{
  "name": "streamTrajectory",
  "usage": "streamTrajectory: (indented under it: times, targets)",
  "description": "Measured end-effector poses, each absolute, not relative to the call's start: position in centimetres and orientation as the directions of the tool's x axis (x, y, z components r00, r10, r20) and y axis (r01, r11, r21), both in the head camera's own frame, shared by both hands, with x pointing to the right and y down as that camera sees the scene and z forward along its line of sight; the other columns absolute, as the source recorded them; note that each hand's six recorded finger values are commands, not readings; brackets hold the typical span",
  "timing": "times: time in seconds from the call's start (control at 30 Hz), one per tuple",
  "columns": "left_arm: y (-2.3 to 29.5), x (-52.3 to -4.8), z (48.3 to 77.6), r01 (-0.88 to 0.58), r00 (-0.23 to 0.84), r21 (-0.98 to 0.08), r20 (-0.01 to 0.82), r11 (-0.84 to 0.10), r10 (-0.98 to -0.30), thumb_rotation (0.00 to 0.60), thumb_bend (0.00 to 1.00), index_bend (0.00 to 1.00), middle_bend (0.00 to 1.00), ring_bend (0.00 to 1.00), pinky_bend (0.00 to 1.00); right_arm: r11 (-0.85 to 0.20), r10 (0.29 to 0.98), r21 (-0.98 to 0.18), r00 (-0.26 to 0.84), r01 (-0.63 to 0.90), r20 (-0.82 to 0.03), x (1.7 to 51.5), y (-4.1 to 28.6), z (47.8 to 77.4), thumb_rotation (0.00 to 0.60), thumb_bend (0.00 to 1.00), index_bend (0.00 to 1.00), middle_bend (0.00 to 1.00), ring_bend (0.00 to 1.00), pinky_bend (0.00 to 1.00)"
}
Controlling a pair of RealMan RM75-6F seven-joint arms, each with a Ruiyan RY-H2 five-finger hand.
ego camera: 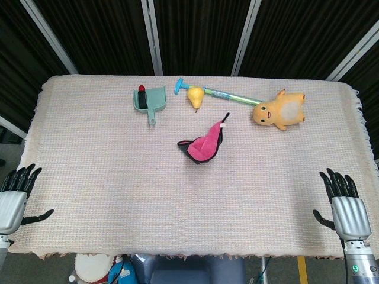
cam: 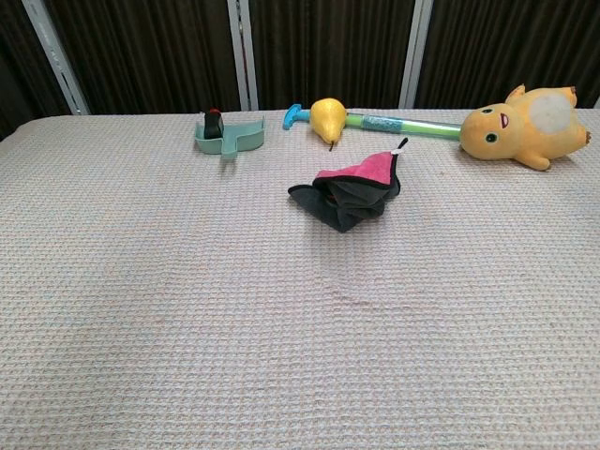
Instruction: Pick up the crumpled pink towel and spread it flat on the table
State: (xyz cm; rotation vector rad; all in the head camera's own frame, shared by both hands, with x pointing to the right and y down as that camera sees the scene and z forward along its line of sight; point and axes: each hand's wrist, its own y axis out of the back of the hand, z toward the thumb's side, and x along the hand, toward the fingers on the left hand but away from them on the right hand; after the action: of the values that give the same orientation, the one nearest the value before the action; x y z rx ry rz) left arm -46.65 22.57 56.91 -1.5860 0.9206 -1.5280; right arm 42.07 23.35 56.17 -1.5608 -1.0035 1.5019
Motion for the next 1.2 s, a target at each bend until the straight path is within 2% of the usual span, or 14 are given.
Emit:
streamTrajectory:
  times: [0.67,0.93,1.03,1.2]
  targets:
    - [22.5,-46.6,56.9,0.004,0.034,-0.887,0.462,-0.462,-0.886,0.6,0.0,0.0,0.0,0.0,0.0,-0.413,0.911,-0.909,0.017,0.063,-0.412,41.8,23.3,56.1,0.6,0.26,0.0,0.0,0.0,0.04]
    - [22.3,-46.8,56.8,0.005,0.024,-0.892,0.452,-0.452,-0.892,0.6,0.0,0.0,0.0,0.0,0.0,-0.396,0.918,-0.914,0.064,0.085,-0.391,41.0,22.4,56.7,0.6,0.26,0.01,0.0,0.0,0.04]
    - [22.4,-46.8,57.1,0.017,0.021,-0.89,0.456,-0.455,-0.89,0.6,0.0,0.0,0.0,0.0,0.0,-0.401,0.915,-0.906,0.105,0.136,-0.389,40.1,21.7,57.3,0.6,0.26,0.08,0.0,0.0,0.04]
    - [22.3,-46.6,57.4,0.028,0.017,-0.889,0.457,-0.457,-0.889,0.6,0.0,0.0,0.0,0.0,0.0,-0.428,0.898,-0.878,0.213,0.214,-0.385,36.9,19.3,58.9,0.6,0.26,0.29,0.07,0.0,0.04]
